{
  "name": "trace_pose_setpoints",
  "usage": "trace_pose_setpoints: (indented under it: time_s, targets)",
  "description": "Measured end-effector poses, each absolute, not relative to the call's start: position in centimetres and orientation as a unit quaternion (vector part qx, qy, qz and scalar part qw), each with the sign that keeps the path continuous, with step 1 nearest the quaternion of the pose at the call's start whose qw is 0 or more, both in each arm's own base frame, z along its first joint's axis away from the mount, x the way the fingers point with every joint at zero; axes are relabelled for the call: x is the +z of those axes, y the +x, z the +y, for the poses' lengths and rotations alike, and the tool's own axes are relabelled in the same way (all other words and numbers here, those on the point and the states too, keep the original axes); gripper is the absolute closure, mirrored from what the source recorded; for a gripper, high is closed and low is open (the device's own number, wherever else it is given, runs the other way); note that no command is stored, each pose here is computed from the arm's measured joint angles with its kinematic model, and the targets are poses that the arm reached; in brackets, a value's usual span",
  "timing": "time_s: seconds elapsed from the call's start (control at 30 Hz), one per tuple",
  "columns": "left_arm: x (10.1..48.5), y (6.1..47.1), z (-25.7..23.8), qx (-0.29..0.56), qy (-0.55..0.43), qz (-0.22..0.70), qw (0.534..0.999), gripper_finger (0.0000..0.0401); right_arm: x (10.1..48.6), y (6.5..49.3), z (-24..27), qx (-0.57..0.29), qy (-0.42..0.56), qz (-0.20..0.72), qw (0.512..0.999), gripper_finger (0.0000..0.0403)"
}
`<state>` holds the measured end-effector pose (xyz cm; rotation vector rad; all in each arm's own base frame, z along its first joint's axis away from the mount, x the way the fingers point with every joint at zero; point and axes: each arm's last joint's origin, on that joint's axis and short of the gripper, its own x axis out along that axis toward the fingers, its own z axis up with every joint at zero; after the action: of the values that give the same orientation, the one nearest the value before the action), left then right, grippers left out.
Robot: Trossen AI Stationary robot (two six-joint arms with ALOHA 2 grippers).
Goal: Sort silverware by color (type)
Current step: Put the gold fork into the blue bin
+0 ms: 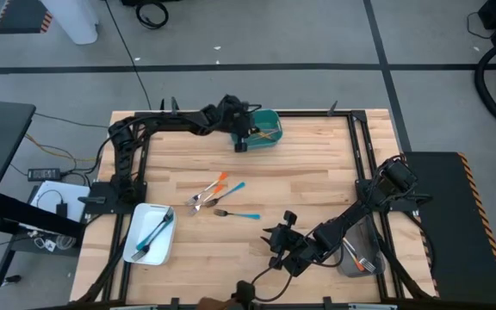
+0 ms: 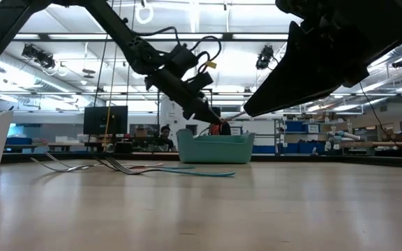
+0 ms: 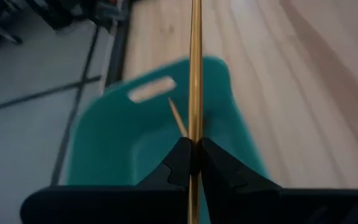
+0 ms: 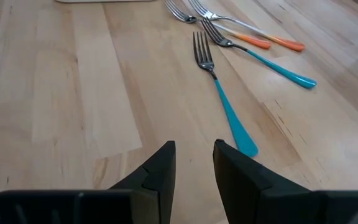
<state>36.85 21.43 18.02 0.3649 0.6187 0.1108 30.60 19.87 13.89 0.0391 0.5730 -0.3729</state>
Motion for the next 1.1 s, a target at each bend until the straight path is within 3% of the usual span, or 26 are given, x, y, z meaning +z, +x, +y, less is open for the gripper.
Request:
trace_pose_setpoints:
  time_s: [0.33, 1.1]
  targets:
    - [17.4, 36.0, 21.9, 0.075, 0.167, 0.351, 0.918, 0.0371, 13.9, 30.6, 19.9, -0.184, 0.019, 0.280, 0.942, 0.0288]
    - [17.7, 37.6, 21.5, 0.080, 0.187, 0.279, 0.939, 0.0371, 14.0, 30.7, 20.0, -0.180, 0.029, 0.272, 0.945, 0.0288]
